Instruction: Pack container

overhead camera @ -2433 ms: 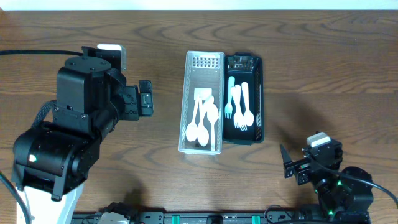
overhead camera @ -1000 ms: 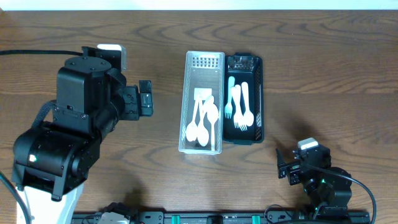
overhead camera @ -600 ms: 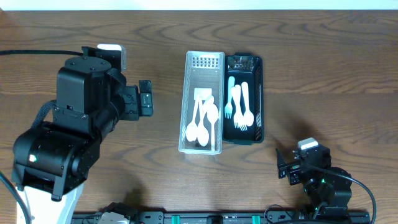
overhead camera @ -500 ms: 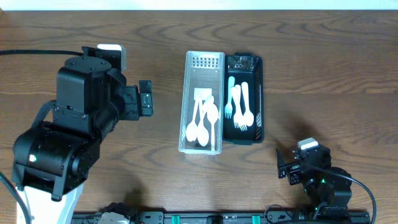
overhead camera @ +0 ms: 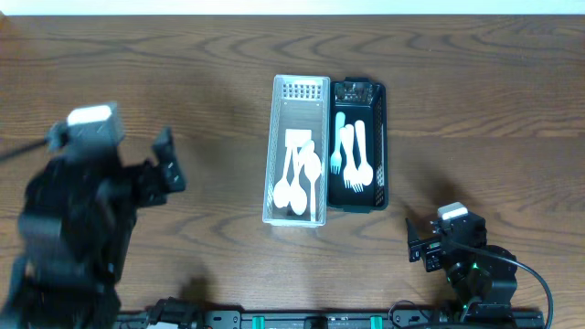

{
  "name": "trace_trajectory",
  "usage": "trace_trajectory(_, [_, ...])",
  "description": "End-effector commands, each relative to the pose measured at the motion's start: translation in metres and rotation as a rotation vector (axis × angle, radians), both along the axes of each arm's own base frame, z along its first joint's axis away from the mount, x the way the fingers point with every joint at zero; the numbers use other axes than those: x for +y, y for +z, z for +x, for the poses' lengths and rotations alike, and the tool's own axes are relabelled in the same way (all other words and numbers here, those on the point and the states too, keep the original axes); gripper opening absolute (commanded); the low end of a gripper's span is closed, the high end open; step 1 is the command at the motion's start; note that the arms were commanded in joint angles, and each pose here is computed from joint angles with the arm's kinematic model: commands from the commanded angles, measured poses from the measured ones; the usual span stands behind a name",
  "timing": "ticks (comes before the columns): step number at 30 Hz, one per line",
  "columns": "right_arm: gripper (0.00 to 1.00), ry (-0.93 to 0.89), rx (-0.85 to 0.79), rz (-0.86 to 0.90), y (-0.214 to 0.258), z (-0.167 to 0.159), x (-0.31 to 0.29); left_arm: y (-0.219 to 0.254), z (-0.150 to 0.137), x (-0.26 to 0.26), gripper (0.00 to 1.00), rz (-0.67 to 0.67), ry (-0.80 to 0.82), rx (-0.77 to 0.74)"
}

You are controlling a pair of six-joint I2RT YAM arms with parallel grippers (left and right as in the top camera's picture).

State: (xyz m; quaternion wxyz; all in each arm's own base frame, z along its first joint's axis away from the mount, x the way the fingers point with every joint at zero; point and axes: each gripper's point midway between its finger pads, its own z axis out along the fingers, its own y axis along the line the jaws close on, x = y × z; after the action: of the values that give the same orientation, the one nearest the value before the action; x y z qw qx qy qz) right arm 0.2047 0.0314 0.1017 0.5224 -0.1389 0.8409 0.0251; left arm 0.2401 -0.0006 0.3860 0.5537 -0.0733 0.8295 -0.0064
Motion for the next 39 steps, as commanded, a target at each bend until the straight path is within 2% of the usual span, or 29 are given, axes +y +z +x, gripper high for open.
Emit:
trace_trajectory(1, [0.99, -0.018, -0.002, 0.000, -0.002, 0.000, -0.003, -0.023, -0.007, 0.014, 0.98, 0.019, 0.055, -0.033])
trace_trajectory(9, [0.99, -0.018, -0.002, 0.000, -0.002, 0.000, -0.003, -0.085, -0.022, 0.019, 0.98, 0.004, 0.071, -0.110])
trace_trajectory(19, [0.99, -0.018, -0.002, 0.000, -0.002, 0.000, -0.003, -0.158, -0.021, 0.021, 0.98, -0.009, 0.083, -0.214])
trace_trajectory(27, [0.99, -0.018, -0.002, 0.000, -0.002, 0.000, -0.003, -0.204, -0.021, 0.020, 0.98, -0.010, 0.074, -0.202])
trace_trajectory(39, [0.99, -0.018, -0.002, 0.000, -0.002, 0.000, -0.003, -0.253, -0.016, 0.019, 0.98, 0.003, 0.073, -0.100])
